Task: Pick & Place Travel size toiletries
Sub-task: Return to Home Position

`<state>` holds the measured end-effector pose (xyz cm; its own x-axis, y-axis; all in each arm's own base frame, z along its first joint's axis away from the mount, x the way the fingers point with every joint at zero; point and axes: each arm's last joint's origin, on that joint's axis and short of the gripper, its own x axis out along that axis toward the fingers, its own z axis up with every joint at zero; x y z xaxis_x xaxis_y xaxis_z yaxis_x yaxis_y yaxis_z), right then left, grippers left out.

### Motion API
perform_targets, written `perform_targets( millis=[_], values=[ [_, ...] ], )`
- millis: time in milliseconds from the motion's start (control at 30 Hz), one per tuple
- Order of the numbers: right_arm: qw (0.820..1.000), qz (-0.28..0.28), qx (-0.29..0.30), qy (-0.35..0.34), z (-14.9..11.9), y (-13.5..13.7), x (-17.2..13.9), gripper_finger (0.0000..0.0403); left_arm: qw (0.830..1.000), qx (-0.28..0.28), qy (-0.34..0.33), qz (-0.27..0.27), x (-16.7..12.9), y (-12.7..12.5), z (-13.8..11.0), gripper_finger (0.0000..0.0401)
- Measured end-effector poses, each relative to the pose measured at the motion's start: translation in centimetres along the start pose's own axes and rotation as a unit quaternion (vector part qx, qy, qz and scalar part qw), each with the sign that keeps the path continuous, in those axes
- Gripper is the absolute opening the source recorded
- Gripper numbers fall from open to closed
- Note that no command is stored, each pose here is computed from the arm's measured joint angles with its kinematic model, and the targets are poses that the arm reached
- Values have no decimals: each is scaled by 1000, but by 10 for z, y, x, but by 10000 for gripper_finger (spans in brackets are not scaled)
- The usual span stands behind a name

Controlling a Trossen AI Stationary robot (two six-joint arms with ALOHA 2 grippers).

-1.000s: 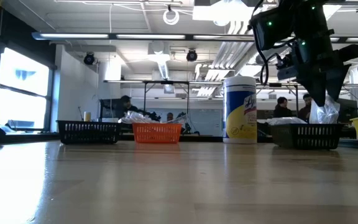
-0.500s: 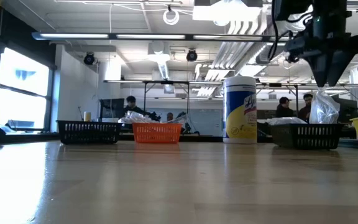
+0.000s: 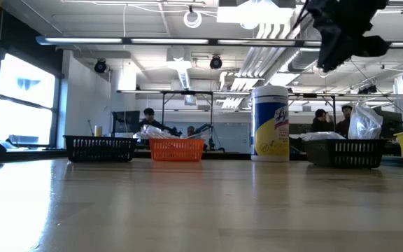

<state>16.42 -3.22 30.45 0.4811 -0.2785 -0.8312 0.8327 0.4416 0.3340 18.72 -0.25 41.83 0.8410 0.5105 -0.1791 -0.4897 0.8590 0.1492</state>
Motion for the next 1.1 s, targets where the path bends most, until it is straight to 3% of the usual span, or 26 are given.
perform_targets(
  millis=[233,500,767,1000,1100],
  values=[
    [985,111,-75,-105,15,17,-13,77,1000,12,15,0,0,0,-3,172],
    [929,202,-176,-256,36,40,-29,77,999,20,27,-1,0,0,-6,172],
    [883,179,-223,-373,48,47,-42,77,1000,4,22,0,0,0,-5,172],
    [878,175,-247,-372,48,47,-41,73,1000,1,17,-3,0,0,-4,172],
    [875,195,-256,-362,47,48,-41,61,999,0,18,-30,0,-2,-4,163]
  ],
)
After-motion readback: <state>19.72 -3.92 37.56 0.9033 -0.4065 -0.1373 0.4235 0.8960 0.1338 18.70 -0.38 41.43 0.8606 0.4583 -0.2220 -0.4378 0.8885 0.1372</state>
